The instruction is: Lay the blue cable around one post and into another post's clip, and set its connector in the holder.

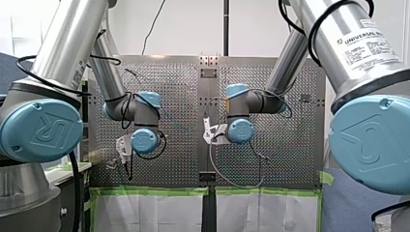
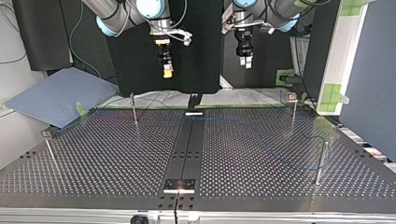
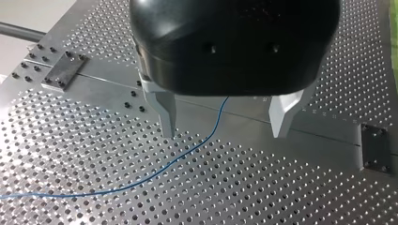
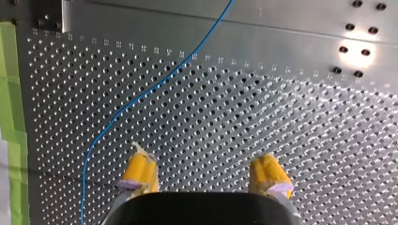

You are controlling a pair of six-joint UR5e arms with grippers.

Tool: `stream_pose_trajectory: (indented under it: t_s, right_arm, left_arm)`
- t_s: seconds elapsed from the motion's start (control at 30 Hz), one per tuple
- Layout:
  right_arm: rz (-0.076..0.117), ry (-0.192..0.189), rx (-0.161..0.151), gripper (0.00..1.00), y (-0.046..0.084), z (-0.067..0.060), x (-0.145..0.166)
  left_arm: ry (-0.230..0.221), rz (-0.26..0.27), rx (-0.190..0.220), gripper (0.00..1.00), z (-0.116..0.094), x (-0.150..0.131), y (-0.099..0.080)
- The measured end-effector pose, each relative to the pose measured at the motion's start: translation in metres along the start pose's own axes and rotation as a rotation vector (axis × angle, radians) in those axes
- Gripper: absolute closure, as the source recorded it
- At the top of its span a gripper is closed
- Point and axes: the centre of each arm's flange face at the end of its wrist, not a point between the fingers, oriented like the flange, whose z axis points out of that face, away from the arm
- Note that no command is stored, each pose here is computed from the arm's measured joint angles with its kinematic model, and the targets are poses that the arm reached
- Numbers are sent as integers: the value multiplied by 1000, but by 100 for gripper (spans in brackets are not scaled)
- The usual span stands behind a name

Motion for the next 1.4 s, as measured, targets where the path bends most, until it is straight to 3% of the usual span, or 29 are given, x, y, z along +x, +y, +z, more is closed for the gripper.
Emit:
stream_pose_trajectory:
  t_s: [0.37, 1.4]
  right_arm:
    - [1, 4, -5, 0, 2, 7, 5]
    - [0, 3, -5, 0, 2, 7, 6]
  left_arm:
    - [-19, -15, -6, 0, 8, -4, -1]
    - [-21, -16, -7, 0, 9, -4, -1]
